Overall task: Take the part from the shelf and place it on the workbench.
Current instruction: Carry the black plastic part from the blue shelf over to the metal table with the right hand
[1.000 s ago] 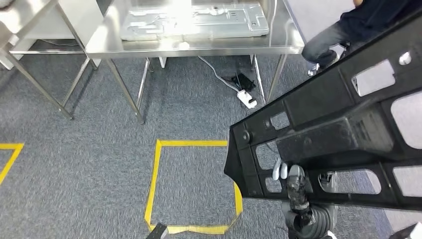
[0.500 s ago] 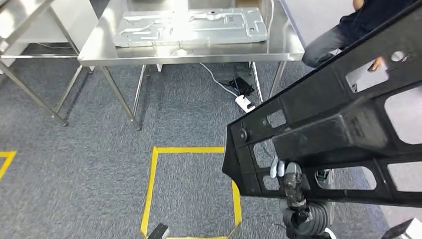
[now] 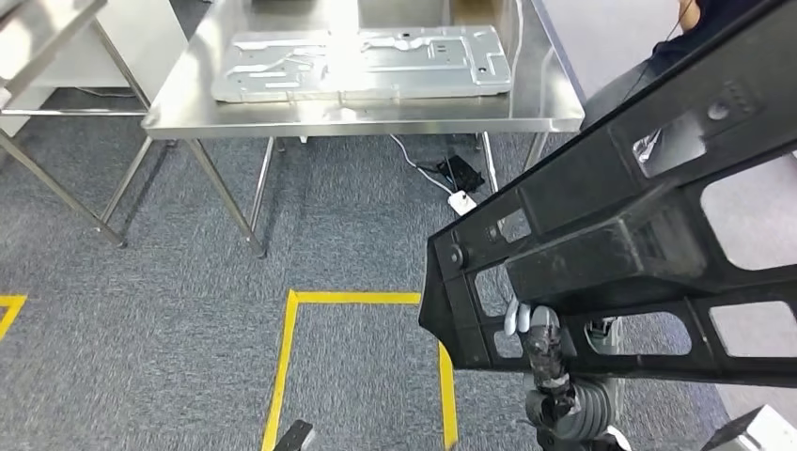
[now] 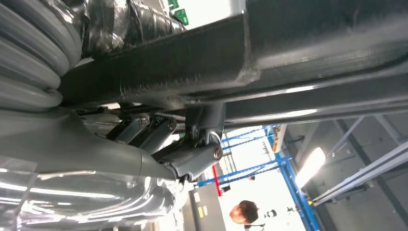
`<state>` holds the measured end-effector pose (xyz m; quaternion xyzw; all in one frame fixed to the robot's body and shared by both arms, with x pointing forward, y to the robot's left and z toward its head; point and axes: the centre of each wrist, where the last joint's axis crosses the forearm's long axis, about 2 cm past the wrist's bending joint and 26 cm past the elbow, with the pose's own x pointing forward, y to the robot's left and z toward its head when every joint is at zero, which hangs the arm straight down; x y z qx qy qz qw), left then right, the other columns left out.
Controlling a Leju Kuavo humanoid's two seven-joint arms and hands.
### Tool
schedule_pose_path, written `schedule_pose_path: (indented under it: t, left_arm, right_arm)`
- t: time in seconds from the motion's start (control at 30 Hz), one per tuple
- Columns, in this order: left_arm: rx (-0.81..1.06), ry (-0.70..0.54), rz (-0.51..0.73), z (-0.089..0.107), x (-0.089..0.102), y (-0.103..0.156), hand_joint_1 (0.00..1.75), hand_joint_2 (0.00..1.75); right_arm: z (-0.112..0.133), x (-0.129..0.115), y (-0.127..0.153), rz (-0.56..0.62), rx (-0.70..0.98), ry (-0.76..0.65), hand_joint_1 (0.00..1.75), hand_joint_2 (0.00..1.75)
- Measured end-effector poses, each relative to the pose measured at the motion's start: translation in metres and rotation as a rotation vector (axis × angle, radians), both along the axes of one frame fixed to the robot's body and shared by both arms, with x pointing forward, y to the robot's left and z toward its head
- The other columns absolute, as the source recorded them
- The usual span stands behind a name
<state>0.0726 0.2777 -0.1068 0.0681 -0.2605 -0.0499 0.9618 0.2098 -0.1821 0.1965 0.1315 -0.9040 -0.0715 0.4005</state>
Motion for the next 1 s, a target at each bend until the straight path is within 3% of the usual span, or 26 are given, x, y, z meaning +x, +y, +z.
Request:
schedule_pose_path:
  t: [0.7, 1.0]
  left_arm:
    - [0.010, 0.002, 0.000, 0.000, 0.000, -0.002, 0.00, 1.75]
    - [0.016, -0.002, 0.005, 0.001, -0.002, -0.019, 0.00, 1.75]
  right_arm:
    - [0.004, 0.006, 0.009, -0.003, 0.013, -0.019, 1.75, 1.75]
    - [-0.001, 0.007, 0.009, -0.002, 0.006, 0.000, 1.75, 1.75]
